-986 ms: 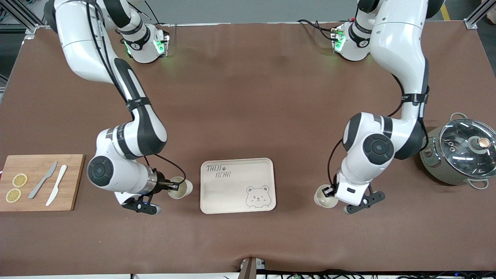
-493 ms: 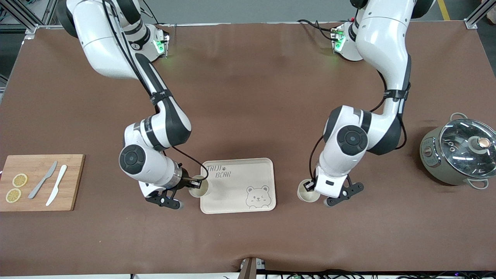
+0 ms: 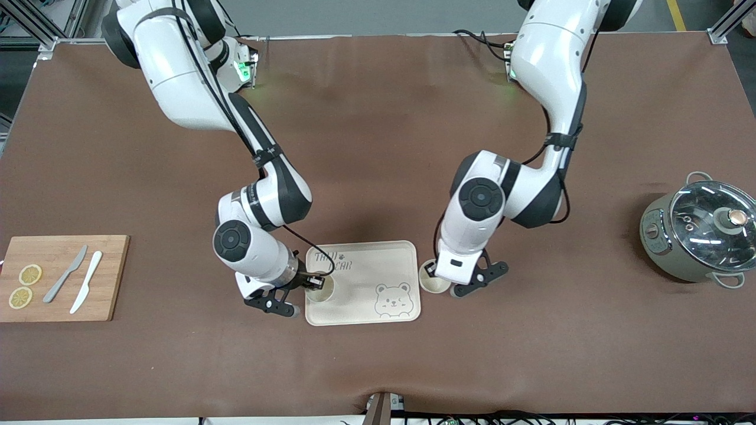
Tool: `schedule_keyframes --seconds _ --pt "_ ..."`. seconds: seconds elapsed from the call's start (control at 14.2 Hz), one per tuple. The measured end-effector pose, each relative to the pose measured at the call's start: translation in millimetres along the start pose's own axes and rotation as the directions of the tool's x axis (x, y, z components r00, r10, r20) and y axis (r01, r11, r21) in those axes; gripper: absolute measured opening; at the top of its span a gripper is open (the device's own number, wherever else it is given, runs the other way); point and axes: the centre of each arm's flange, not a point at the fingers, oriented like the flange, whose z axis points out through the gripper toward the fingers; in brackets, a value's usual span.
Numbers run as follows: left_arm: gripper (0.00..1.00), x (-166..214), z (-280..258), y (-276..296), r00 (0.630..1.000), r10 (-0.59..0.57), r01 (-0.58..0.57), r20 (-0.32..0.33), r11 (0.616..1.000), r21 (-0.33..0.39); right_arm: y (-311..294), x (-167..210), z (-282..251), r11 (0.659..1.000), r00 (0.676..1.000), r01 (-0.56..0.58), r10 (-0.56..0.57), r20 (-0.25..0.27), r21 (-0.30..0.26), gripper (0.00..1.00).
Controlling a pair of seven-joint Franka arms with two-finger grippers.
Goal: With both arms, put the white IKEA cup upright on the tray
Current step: 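Lower both cups upright onto the bear tray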
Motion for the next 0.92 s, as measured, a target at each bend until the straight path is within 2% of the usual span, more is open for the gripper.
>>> schedule_keyframes --seconds 0.35,0.92 --pt "0.04 -34 33 25 1.0 -0.004 0.004 -0.013 1.0 -0.017 1 0 14 1.0 1.0 -0.001 0.001 -0.013 0.005 0.04" --pt "0.04 -66 59 46 1.0 0.015 -0.016 -0.019 1.0 -0.026 2 -3 28 1.0 1.0 0.002 -0.002 -0.022 0.007 0.04"
